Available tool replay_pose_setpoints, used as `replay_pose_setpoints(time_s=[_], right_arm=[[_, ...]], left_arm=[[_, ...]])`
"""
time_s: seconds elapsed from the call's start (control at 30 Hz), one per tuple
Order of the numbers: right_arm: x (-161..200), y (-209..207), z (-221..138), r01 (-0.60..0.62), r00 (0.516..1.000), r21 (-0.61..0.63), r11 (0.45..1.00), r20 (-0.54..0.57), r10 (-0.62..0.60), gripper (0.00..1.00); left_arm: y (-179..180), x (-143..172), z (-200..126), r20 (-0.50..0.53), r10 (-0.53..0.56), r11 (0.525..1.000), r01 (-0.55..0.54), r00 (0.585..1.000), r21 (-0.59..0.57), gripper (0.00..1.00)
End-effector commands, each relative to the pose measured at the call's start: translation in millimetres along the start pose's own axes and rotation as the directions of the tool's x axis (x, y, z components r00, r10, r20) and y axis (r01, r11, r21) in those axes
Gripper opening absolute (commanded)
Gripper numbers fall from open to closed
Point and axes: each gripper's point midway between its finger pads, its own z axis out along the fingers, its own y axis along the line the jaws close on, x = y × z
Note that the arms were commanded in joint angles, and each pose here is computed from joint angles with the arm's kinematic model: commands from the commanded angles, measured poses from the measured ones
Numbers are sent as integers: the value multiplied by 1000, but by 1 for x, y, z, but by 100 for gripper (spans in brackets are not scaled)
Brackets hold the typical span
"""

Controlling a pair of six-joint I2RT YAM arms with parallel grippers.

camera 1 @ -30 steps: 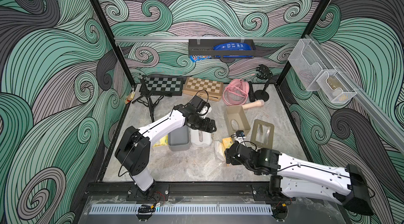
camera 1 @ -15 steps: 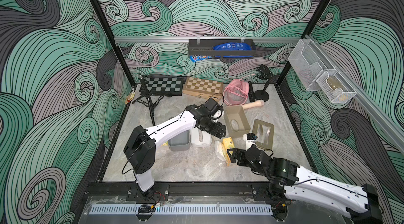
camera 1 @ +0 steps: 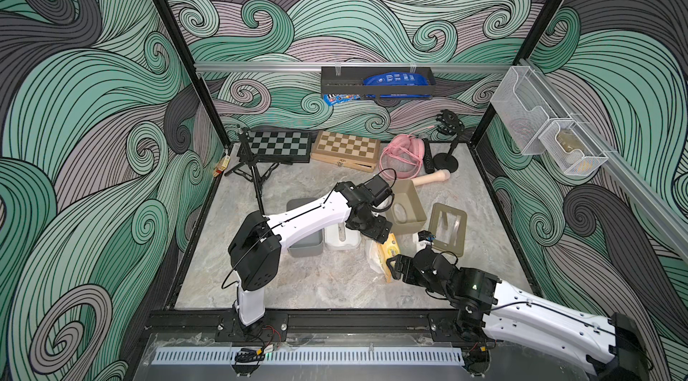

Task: Put the tissue paper into the tissue box
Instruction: Pick up the paper towel from the center of the board.

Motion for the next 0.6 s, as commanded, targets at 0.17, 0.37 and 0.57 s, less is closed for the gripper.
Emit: replay_pose_setpoints(time_s=[0.17, 0.37, 0.57], right_arm=[[-2, 20, 5, 108, 993, -16, 994, -39, -108, 82], [-2, 25, 8, 122, 991, 0, 993, -62, -121, 65], [-11, 29, -1, 138, 989, 25, 990, -51, -137, 48]], left_arm=[[46, -10, -7, 37, -105, 991, 107, 994, -74, 88], [70, -10, -13, 56, -140, 986, 144, 989, -87, 88], [78, -6, -9, 53, -145, 985, 149, 988, -88, 88]])
